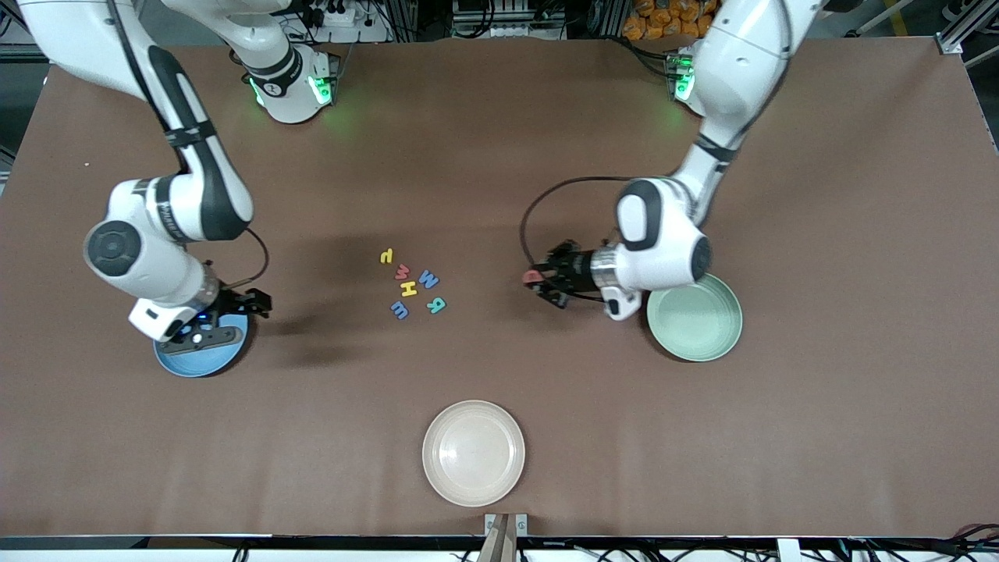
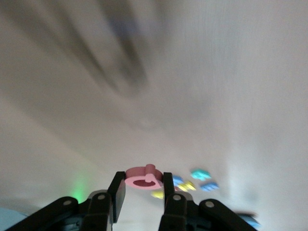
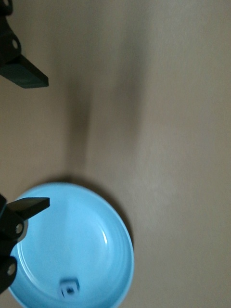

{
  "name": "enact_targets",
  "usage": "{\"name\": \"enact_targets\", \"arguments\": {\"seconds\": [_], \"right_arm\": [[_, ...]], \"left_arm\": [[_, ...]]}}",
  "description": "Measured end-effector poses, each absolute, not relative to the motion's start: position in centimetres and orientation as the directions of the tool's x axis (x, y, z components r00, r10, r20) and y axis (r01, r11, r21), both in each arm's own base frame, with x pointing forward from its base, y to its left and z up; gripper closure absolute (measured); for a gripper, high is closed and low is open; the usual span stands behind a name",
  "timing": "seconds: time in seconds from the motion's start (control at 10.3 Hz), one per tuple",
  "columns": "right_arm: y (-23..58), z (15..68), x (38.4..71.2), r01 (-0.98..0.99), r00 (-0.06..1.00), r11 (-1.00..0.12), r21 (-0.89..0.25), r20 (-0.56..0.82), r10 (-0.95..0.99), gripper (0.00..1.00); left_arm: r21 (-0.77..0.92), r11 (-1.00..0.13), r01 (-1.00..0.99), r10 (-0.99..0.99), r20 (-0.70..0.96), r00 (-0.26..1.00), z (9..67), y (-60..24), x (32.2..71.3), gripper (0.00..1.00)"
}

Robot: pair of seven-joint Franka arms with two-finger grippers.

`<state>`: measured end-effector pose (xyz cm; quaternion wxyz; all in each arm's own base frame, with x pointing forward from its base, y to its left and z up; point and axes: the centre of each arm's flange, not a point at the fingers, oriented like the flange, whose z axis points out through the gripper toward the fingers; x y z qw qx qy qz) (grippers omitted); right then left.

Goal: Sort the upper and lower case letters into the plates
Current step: 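Drop the pink a on the green plate while the right gripper reaches letters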

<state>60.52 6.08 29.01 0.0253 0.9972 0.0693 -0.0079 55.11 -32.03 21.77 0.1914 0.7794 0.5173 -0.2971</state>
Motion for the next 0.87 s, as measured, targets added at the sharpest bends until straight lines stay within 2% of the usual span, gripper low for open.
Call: {"name": "enact_targets", "arguments": {"seconds": [0.19,0.48,0.68,0.87], "right_arm": [[11.1,28.3,59.4,0.026,0.999,-0.998,0.056,-0.035,0.024,0.00],[18.6,26.5,56.3,-0.117,0.992,-0.991,0.073,-0.045,-0.120,0.00],[22.7,24.8,53.9,-0.187,0.982,-0.981,0.058,-0.014,-0.188,0.00],[26.3,22.5,50.9,-0.241,0.971,-0.969,0.048,-0.002,-0.241,0.00]], "left_arm": [[0.013,-0.601,0.799,0.622,-0.620,0.478,22.1,-26.3,55.6,0.64],[0.080,-0.843,0.532,0.407,-0.553,0.727,21.7,-18.3,55.8,0.64],[0.078,-0.941,0.330,0.252,-0.493,0.833,21.3,-15.8,56.0,0.64],[0.057,-0.982,0.182,0.138,-0.444,0.885,21.7,-15.4,56.6,0.64]]}}
